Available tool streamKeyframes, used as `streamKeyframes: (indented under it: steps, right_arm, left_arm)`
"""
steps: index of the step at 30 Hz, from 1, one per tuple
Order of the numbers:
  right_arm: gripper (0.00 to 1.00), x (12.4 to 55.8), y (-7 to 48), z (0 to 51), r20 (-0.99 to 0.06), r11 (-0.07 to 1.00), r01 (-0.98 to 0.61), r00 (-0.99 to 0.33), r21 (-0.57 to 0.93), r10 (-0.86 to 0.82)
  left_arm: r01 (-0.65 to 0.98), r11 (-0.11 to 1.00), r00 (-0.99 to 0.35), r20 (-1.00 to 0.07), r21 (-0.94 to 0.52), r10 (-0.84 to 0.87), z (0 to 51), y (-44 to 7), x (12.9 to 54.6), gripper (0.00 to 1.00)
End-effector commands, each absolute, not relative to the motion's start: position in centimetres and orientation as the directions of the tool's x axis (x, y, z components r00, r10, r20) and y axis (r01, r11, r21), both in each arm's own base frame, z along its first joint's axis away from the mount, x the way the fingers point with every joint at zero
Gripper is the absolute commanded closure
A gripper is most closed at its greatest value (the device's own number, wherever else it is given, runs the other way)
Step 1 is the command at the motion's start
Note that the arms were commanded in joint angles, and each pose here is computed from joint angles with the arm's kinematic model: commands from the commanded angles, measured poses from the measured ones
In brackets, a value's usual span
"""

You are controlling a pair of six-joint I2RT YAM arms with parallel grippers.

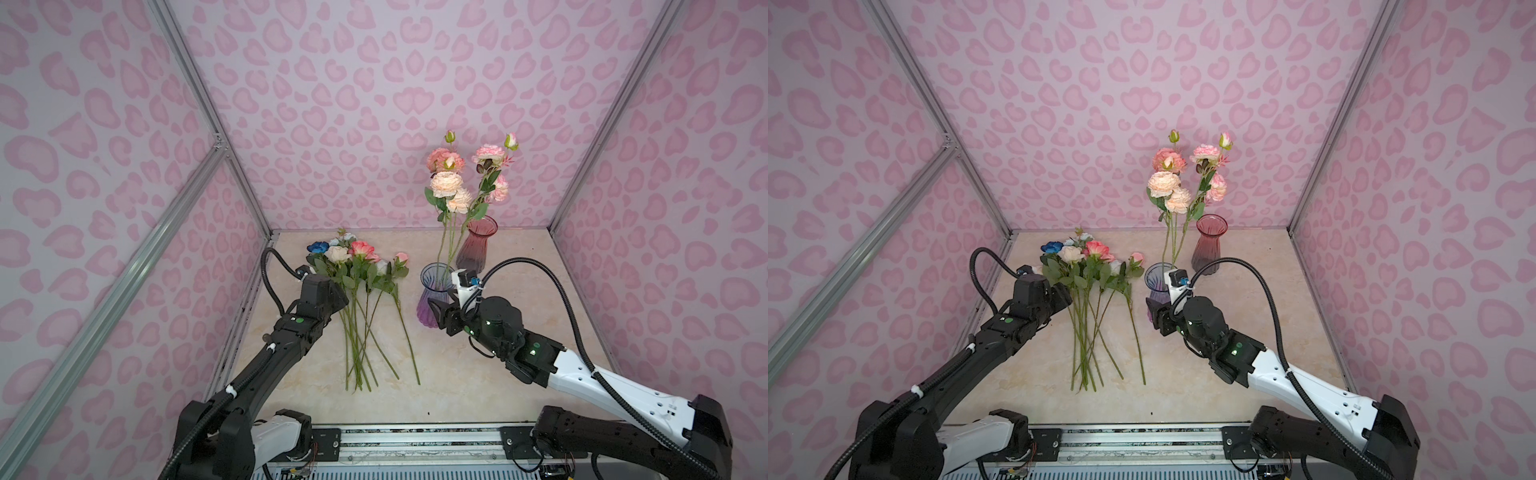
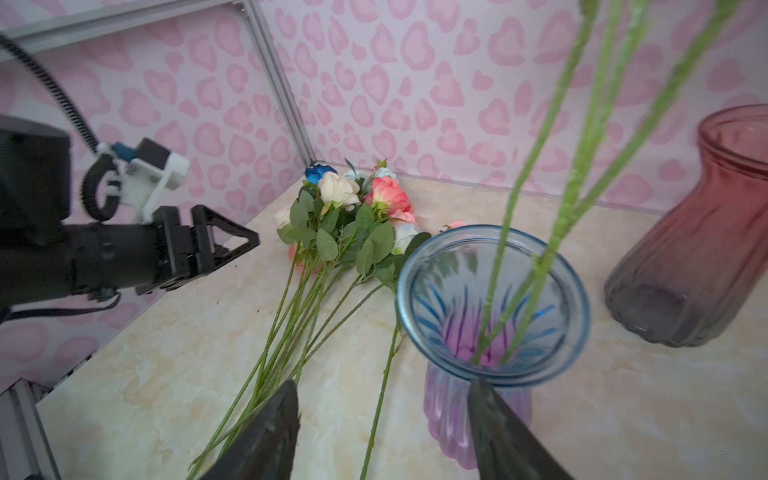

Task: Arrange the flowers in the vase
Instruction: 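Grasp a white-pink rose stem with the left gripper while the right gripper nears the vase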

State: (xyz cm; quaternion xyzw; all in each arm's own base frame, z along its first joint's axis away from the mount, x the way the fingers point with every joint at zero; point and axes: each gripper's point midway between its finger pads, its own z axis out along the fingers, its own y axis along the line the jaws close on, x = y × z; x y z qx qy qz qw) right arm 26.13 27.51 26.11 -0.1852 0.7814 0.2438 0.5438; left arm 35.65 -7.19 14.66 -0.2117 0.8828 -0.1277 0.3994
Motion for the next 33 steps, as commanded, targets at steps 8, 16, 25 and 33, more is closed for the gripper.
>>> streamKeyframes:
  steps: [8, 16, 25, 33]
  right_arm:
    - [0.36, 25.9, 27.9, 25.2, -0.952, 0.859, -0.507, -0.291, 0.072, -0.091]
    - [0.35, 26.1, 26.9, 25.6, -0.961, 0.876, -0.479, -0.264, 0.061, -0.078]
    - [0.35, 26.5, 26.3, 25.7, -0.961, 0.885, -0.461, -0.268, 0.07, -0.063]
    - [0.35, 26.5, 25.7, 25.7, -0.961, 0.888, -0.453, -0.271, 0.075, -0.057]
  left_arm:
    - [-0.18, 0.88, -0.78, -0.481, -0.44, -0.4, 9.7, -12.1, 38.2, 0.46]
    - [-0.203, 0.88, -0.81, -0.431, -0.43, -0.398, 7.1, -13.3, 39.9, 0.57]
    - [-0.188, 0.895, -0.83, -0.421, -0.404, -0.364, 5.5, -13.7, 39.9, 0.69]
    - [-0.154, 0.922, -0.831, -0.457, -0.356, -0.316, 6.4, -13.4, 39.8, 0.87]
